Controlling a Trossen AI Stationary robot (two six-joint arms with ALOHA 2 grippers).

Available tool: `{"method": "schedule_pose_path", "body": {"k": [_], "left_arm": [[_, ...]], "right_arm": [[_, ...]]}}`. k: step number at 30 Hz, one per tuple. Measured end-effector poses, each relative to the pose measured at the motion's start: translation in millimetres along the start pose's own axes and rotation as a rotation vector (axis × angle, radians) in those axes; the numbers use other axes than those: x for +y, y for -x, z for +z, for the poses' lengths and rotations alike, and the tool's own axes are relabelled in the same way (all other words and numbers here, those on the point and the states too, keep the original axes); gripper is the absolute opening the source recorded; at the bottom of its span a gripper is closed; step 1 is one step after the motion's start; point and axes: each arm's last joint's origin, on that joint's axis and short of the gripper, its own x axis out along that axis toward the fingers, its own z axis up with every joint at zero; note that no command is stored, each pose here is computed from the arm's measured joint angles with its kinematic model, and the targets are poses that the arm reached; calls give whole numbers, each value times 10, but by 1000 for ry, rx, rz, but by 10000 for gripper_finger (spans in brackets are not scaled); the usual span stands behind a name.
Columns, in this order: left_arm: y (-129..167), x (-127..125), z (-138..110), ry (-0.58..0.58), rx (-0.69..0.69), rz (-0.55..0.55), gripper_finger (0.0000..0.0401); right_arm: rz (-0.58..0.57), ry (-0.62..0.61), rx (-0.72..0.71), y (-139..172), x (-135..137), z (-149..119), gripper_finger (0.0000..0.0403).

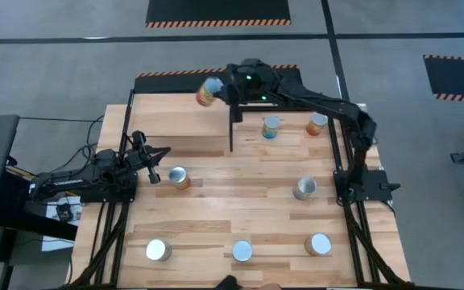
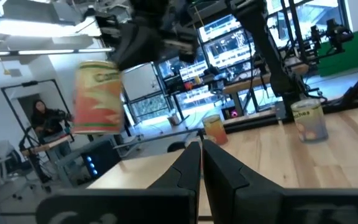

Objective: Pick and place cans onto a shelf
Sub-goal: Put the left canned corn on the shelf

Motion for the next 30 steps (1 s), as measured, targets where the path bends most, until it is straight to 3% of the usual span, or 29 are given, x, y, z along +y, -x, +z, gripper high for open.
{"method": "schedule_pose_path", "body": {"k": [3, 13, 18, 30], "left_arm": [[0, 4, 12, 2, -12, 2, 9], [0, 2, 9, 2, -10, 1, 9], [0, 3, 10, 6, -10, 2, 9], [0, 4, 11, 10, -12, 2, 9]], "right_arm": [[14, 9, 38, -70, -111, 8, 4], [113, -29, 208, -372, -362, -329, 4], [157, -49, 239, -447, -345, -454, 4], [176, -56, 256, -447, -327, -471, 9]]}}
